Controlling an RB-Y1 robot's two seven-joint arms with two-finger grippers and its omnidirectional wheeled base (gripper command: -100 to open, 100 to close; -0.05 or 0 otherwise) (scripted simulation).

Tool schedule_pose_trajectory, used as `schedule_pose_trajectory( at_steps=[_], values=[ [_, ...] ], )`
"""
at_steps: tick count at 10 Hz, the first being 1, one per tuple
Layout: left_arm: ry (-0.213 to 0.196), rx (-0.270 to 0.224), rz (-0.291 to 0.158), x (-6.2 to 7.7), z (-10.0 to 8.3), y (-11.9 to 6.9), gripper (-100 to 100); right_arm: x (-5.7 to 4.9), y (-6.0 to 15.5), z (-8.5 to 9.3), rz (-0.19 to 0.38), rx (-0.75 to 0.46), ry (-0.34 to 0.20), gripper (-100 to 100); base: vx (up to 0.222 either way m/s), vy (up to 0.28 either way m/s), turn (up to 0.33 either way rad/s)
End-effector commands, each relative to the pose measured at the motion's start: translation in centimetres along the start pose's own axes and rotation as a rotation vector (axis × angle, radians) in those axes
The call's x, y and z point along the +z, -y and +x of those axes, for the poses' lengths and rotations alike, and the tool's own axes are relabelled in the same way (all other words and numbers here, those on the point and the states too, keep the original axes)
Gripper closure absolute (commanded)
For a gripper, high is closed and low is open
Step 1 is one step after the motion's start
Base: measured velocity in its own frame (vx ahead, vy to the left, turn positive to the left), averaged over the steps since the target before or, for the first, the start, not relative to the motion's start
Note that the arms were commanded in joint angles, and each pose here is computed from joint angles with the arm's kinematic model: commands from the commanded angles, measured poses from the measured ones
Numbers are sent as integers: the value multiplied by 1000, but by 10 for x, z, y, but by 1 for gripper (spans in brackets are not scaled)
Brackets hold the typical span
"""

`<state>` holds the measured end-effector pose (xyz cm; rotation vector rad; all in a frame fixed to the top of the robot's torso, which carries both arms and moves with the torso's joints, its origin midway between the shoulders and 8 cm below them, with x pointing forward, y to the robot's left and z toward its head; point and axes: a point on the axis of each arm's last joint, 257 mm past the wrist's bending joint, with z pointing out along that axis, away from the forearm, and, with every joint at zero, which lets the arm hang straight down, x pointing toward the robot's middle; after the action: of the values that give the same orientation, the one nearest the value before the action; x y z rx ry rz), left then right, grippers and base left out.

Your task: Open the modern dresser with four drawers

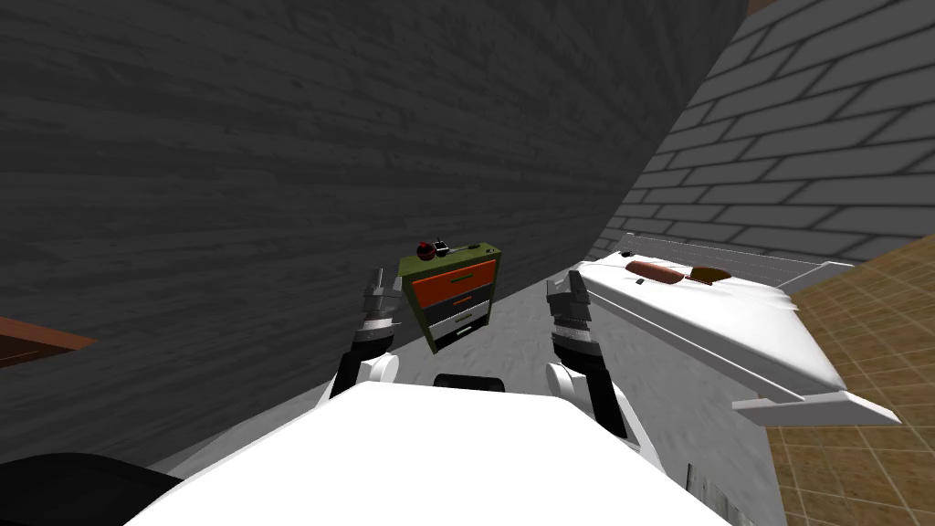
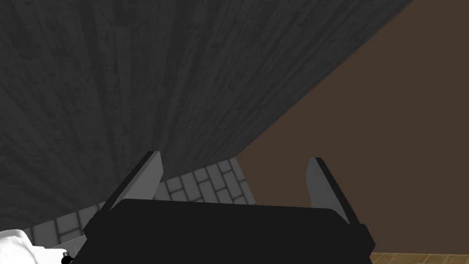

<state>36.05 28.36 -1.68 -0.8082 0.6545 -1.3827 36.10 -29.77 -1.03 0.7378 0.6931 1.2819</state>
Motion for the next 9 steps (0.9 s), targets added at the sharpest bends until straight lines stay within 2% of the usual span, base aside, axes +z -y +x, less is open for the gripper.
schedule_pose_trajectory(
  at_steps=[1, 9],
  values=[
    [0, 0, 0, 0, 0, 0, 0, 0, 0, 0, 0, 0, 0, 0, 0, 0, 0],
    [0, 0, 0, 0, 0, 0, 0, 0, 0, 0, 0, 0, 0, 0, 0, 0, 0]
  ],
)
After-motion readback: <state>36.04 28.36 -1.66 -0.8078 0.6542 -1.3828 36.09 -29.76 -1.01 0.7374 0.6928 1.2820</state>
